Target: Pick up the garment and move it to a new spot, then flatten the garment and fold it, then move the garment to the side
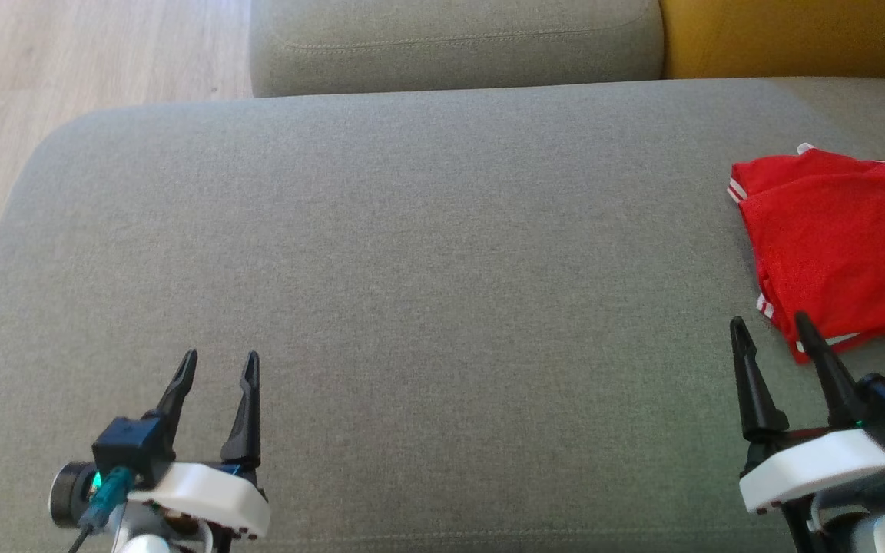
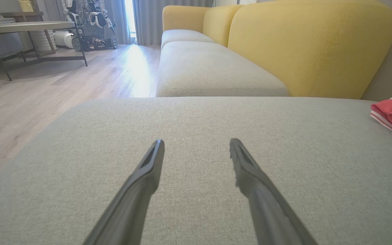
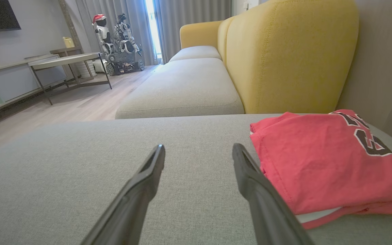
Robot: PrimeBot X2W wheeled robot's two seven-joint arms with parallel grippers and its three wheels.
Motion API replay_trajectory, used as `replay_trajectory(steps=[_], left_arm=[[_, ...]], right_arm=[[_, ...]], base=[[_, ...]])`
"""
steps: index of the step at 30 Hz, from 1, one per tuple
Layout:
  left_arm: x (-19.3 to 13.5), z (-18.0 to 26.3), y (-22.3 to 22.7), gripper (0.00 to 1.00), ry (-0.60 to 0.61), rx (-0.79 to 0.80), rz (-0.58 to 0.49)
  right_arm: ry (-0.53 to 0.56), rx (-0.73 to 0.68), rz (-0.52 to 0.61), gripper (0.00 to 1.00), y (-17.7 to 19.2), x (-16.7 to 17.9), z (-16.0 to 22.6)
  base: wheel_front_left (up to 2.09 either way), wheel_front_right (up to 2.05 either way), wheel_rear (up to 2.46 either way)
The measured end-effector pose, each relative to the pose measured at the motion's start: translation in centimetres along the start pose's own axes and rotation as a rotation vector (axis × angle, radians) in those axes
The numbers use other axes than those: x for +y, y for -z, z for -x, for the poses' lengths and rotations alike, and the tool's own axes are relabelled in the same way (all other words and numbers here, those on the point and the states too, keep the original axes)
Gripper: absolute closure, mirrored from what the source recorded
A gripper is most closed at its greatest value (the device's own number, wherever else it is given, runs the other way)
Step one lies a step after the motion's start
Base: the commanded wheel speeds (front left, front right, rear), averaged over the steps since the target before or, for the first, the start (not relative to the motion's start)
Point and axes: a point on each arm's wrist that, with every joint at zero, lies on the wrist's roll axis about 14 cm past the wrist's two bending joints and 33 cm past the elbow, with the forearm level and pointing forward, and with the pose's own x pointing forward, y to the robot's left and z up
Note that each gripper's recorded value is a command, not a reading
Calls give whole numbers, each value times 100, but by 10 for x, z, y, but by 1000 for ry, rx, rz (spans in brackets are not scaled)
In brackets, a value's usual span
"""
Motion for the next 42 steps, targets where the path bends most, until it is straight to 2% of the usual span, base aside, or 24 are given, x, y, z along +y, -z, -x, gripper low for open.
replay_trajectory(steps=[1, 2, 8, 42], left_arm=[[0, 0, 0, 0, 0, 0, 0], [0, 0, 1, 100, 0, 2, 0], [0, 16, 36, 100, -21, 116, 34], [15, 9, 39, 100, -111, 164, 423]], right_arm=[[-1, 0, 0, 0, 0, 0, 0], [-1, 2, 0, 100, 1, 0, 0], [10, 101, -35, 100, 34, -1, 7], [38, 72, -427, 100, 36, -8, 4]], base=[[0, 0, 0], [0, 0, 0], [0, 0, 0], [0, 0, 0]])
